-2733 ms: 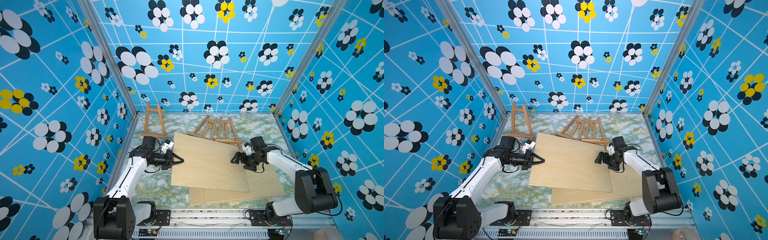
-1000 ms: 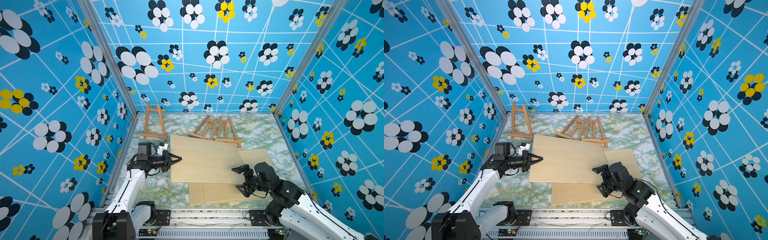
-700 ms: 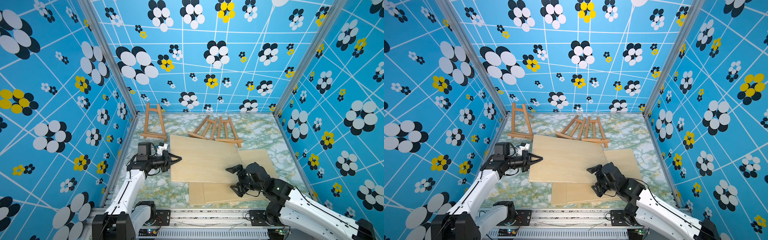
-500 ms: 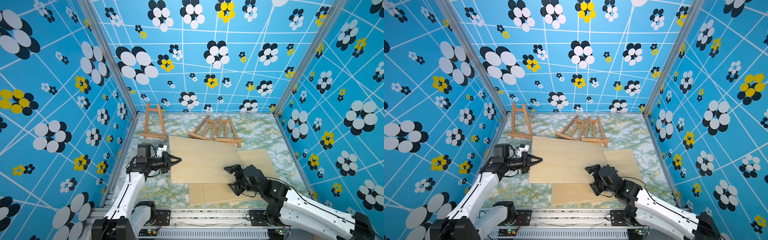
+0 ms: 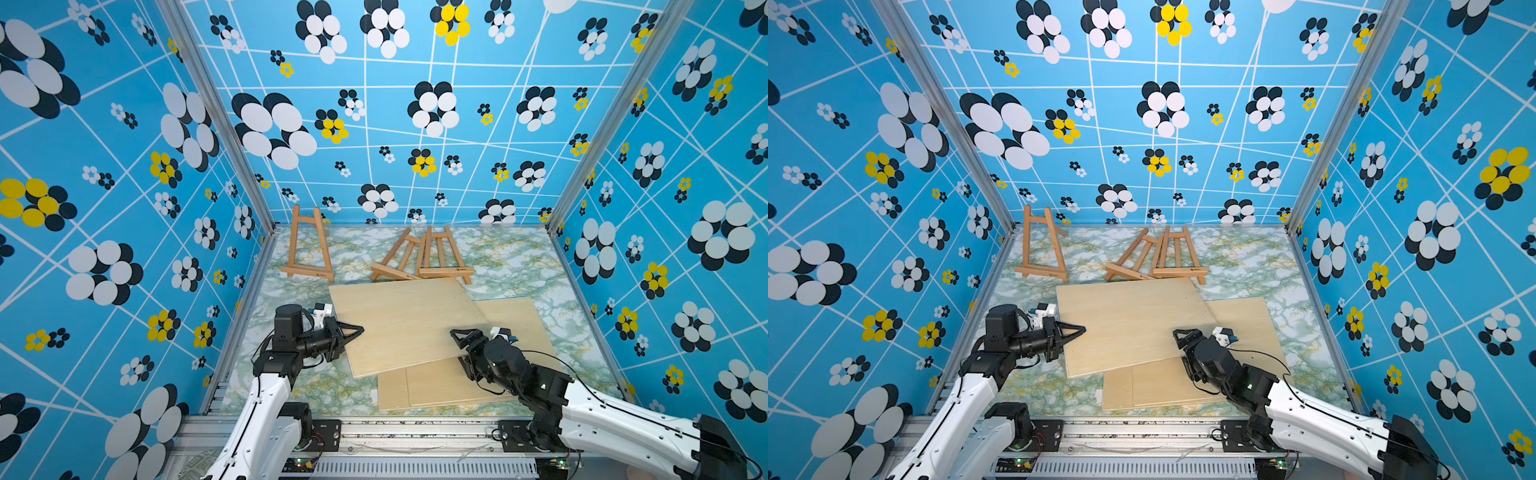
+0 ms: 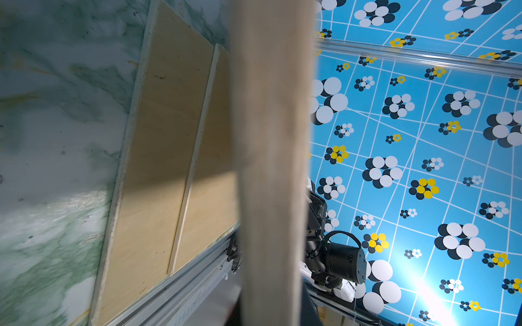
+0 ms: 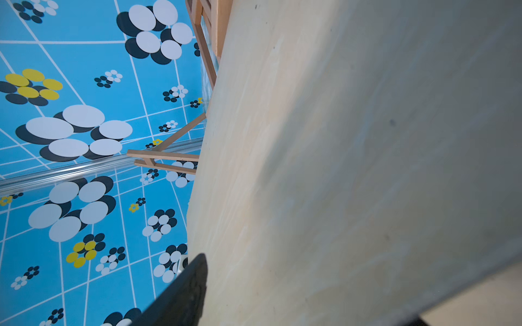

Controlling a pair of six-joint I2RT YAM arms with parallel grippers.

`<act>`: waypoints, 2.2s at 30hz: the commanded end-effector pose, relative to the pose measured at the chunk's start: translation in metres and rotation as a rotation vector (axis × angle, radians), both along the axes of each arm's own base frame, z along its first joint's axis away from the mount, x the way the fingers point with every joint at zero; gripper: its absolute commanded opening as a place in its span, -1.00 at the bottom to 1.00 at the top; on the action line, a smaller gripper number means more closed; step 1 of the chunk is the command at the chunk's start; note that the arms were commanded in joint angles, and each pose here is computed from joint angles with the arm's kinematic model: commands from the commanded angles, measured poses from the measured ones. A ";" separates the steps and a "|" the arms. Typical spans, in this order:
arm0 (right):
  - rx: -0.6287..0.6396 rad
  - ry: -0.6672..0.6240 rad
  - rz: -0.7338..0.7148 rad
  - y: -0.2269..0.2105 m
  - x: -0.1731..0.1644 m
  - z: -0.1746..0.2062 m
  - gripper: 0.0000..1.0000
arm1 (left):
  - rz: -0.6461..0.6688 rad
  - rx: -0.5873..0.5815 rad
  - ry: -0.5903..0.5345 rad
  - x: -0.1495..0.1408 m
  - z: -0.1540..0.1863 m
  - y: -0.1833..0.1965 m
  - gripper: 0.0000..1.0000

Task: Assemble the easel
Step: Pick up the drawing board.

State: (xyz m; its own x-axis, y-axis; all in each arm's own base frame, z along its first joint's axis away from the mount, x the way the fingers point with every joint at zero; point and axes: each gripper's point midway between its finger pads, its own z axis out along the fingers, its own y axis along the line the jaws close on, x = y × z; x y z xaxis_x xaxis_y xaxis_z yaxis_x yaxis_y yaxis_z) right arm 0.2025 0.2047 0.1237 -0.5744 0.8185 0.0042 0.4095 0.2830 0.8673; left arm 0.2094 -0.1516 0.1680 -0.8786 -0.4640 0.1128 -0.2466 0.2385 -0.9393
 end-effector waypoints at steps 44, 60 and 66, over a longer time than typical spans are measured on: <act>0.069 -0.418 -0.085 -0.007 0.009 0.129 -1.00 | -0.145 -0.031 0.000 -0.095 -0.054 -0.061 -1.00; 0.013 -0.579 -0.085 -0.019 0.008 0.150 -1.00 | -0.062 0.088 0.060 -0.093 -0.095 -0.048 -0.17; -0.069 -0.558 -0.061 -0.026 0.005 0.124 -1.00 | -0.066 0.151 0.108 -0.096 -0.112 -0.044 0.54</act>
State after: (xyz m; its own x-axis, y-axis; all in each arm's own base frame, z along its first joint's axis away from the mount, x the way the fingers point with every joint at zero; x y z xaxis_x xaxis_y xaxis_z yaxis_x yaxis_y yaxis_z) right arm 0.2092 0.1798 0.2142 -0.4521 0.8153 -0.3617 0.0073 0.4089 0.9126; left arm 0.1335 -0.2075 0.1062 -0.8847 -0.4530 0.1096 -0.2355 0.2316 -0.9439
